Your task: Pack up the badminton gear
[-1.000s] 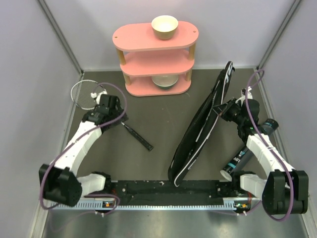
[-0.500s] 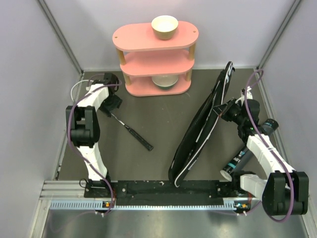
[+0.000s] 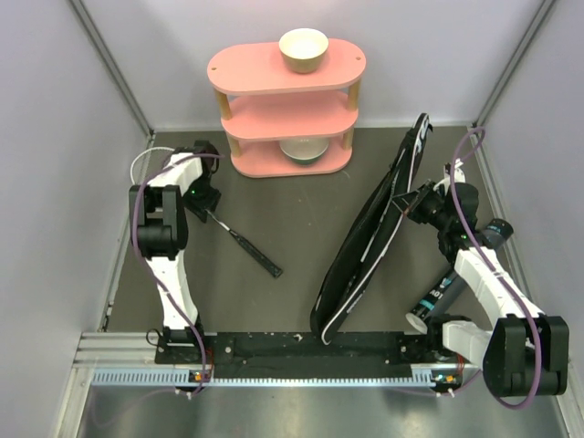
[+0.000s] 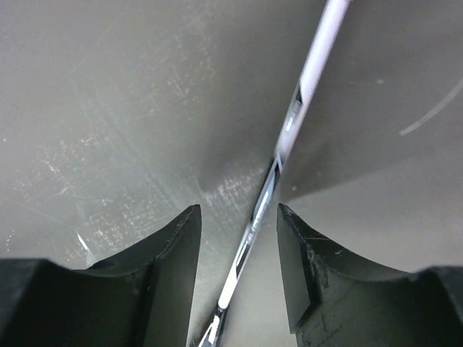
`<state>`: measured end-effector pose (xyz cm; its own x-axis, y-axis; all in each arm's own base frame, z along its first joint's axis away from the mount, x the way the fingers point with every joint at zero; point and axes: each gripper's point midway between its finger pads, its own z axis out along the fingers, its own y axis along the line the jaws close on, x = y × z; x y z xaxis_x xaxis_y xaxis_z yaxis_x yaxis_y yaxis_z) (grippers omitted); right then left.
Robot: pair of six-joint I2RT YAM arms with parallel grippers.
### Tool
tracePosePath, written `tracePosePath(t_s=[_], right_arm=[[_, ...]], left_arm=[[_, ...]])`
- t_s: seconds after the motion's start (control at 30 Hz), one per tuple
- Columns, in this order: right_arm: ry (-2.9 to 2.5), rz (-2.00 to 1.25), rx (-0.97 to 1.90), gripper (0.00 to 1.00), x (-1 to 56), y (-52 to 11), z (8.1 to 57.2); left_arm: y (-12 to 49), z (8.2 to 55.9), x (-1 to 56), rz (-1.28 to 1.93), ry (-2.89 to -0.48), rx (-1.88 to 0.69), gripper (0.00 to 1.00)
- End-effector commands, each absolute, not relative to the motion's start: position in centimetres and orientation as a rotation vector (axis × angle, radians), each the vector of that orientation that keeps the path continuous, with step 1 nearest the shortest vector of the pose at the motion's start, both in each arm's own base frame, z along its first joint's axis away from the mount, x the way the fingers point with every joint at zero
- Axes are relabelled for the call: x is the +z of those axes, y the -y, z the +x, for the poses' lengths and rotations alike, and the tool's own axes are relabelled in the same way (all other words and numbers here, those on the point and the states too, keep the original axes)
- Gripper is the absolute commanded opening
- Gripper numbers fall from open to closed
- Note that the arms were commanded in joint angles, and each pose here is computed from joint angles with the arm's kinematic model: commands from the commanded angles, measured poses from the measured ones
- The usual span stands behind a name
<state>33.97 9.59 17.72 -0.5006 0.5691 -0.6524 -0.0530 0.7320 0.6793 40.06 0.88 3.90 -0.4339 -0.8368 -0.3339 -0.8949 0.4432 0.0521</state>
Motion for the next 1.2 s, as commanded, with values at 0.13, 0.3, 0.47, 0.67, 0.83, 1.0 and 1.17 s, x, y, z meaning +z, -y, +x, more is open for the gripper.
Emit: tracePosePath(t_s=[0.13, 0.3, 0.47, 0.67, 0.83, 1.0, 1.17], right_arm=[[-1.87, 0.317, 0.819, 0.0, 21.0, -10.0, 34.3], [-1.87, 0.322, 0.813, 0.0, 21.0, -9.9, 34.2], [-1.868, 0.324, 0.804, 0.0, 21.4, -9.7, 34.2], [-1.875, 0.341, 0.768, 0.0, 21.5, -9.2, 34.7], [-1.877, 0.342, 0.746, 0.0, 21.9, -9.0, 35.5], [-1.882, 0.348, 0.727, 0.0, 22.0, -8.7, 36.0], [-1.887, 0.352, 0.713, 0.0, 22.1, -8.6, 36.5]], left_arm=[[-1.6, 40.7, 2.9, -1.595, -2.402, 0.342, 0.52], [-1.6, 40.3, 2.4, -1.608, -2.41, 0.355, 0.11], [-2.0, 40.0, 4.9, -1.558, -2.363, 0.325, 0.0], [-2.0, 38.7, 11.7, -1.382, -2.274, 0.159, 0.0], [-1.6, 36.4, 18.6, -1.153, -2.161, 0.002, 0.0], [1.6, 34.3, 24.2, -0.791, -2.057, -0.294, 0.0], [5.1, 30.6, 31.4, -0.426, -1.842, -0.522, 0.0]])
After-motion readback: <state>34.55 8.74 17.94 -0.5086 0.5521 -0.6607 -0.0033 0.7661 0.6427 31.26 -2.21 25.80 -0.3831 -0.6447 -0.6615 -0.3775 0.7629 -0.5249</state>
